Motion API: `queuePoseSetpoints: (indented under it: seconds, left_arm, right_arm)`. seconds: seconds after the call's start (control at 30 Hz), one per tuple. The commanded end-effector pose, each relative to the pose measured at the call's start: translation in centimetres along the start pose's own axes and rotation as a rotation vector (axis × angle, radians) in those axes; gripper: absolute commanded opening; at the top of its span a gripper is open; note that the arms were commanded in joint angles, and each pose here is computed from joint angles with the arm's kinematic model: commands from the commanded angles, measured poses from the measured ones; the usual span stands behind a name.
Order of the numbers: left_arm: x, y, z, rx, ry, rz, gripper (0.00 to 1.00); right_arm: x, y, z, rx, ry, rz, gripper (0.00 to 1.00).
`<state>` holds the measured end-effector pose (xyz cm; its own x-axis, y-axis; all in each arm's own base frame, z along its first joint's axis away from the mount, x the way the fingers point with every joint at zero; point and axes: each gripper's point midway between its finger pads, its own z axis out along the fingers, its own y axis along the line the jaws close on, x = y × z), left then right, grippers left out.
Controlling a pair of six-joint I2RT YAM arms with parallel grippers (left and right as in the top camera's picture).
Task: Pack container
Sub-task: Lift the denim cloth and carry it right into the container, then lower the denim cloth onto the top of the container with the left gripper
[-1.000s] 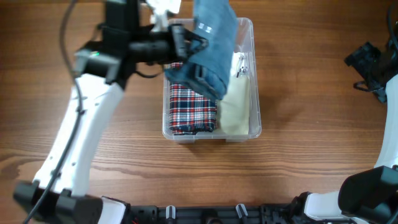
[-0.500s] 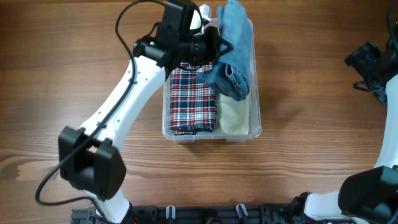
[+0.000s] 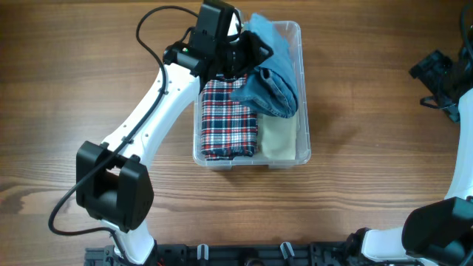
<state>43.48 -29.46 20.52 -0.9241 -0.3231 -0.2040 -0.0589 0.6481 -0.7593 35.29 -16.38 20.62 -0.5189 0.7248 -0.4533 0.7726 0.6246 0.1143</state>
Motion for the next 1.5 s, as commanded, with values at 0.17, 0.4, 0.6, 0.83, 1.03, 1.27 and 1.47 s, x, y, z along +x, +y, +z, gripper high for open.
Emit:
queuePoseSetpoints:
  seconds: [0.17,0.4,0.6,0.83,1.03,1.27,1.47]
  left_arm:
    - [-0.2,-0.8,0.1,0.016,-0.006,0.045,0.67]
    - [-1.3,-2.3,-1.8,0.038,-0.071,0.119,0.67]
    - [-4.1,-4.7,-7.3,0.022,-0.266,0.206,0.66]
    - [-4.2,-6.8,-12.2,0.025,-0.373,0.28,0.69]
    - [-4.4,-7.2,-11.7,0.032,-0.378,0.319,0.67]
    - [-2.6,-4.7,-5.9,-0.042,-0.255,0.346,0.07]
    - [0.4,1.2,-0.7,-0.204,-0.069,0.279,0.04]
  right_arm:
    - [0.2,-0.1,0.5,0.002,0.015,0.014,1.0]
    - [0.2,-0.1,0.5,0.002,0.015,0.014,1.0]
    - [0.2,-0.1,0.5,0.002,0.015,0.014,1.0]
    - [0.2,-0.1,0.5,0.002,0.015,0.014,1.0]
    - [0.2,-0.1,0.5,0.002,0.015,0.014,1.0]
    - [0.2,-0.1,0.5,0.002,0.015,0.014,1.0]
    - [0.2,-0.1,0.5,0.002,0.015,0.014,1.0]
